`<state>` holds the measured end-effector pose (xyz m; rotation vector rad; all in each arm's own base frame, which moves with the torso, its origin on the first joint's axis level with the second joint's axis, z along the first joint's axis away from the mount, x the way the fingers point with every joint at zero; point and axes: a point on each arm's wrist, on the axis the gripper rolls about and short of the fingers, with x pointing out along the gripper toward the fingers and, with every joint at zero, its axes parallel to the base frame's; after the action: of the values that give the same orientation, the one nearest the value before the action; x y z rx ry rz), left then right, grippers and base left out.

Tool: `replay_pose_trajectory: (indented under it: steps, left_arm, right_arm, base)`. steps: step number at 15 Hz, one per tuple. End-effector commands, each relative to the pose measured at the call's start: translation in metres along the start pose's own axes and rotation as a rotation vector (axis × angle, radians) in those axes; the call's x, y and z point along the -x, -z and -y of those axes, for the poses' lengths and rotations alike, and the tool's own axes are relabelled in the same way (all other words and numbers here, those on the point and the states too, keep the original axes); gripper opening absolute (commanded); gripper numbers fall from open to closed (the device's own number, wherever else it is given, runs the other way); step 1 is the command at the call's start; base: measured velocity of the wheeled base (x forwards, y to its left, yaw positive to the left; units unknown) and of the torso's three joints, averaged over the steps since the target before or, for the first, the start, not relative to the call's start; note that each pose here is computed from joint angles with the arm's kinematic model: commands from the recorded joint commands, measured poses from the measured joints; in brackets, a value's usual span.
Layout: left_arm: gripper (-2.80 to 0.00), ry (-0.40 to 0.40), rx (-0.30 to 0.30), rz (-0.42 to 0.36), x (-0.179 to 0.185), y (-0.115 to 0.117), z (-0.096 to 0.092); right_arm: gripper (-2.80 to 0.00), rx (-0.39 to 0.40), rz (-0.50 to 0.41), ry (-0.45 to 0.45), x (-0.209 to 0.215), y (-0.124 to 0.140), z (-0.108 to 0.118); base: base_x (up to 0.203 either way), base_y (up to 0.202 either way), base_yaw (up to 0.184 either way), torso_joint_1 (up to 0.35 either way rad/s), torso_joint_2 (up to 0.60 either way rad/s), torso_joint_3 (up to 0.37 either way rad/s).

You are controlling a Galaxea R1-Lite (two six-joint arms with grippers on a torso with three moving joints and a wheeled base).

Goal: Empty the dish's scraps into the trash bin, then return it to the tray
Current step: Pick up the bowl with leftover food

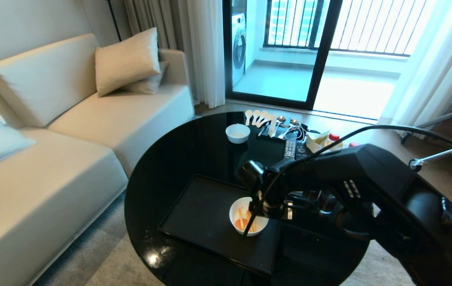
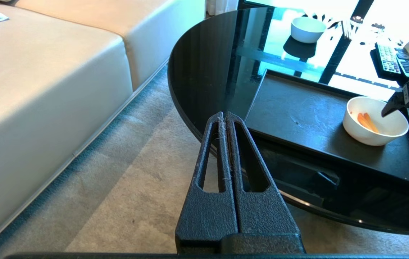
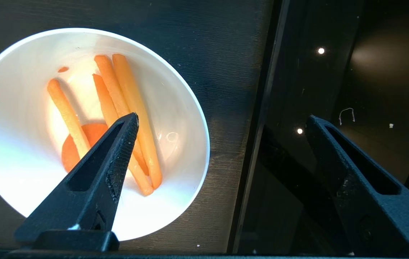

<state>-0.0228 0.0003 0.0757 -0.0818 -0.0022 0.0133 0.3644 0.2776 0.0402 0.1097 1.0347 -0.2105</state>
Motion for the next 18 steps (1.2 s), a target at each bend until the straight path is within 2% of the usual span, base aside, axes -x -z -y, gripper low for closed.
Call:
replay_pose_trajectory:
  steps: [1,9,10,18]
  left_arm:
    - [-2.80,0.000,0.001,0.000,0.000,0.000,0.000]
    - [-2.80,-0.002,0.001,0.002,0.000,0.000,0.000]
    - [-2.80,0.000,0.001,0.001,0.000,0.000,0.000]
    - [-2.80,0.000,0.001,0.000,0.000,0.000,0.000]
  right_arm:
    - [0.00,0.001,-0.008,0.012,-0.005,0.003,0.000]
    - [0.00,0.009,-0.017,0.021,-0.012,0.007,-0.002]
    - [-2.80,0.010,-0.016,0.021,-0.012,0.007,-0.002]
    - [-2.80,0.039,-0.028,0.020,-0.011,0.018,-0.009]
  base:
    - [0.000,0.000,0.000,0.000,0.00,0.000]
    - [0.000,0.000,0.000,0.000,0.00,0.000]
    - [0.000,0.000,0.000,0.000,0.00,0.000]
    - [0.000,0.000,0.000,0.000,0.00,0.000]
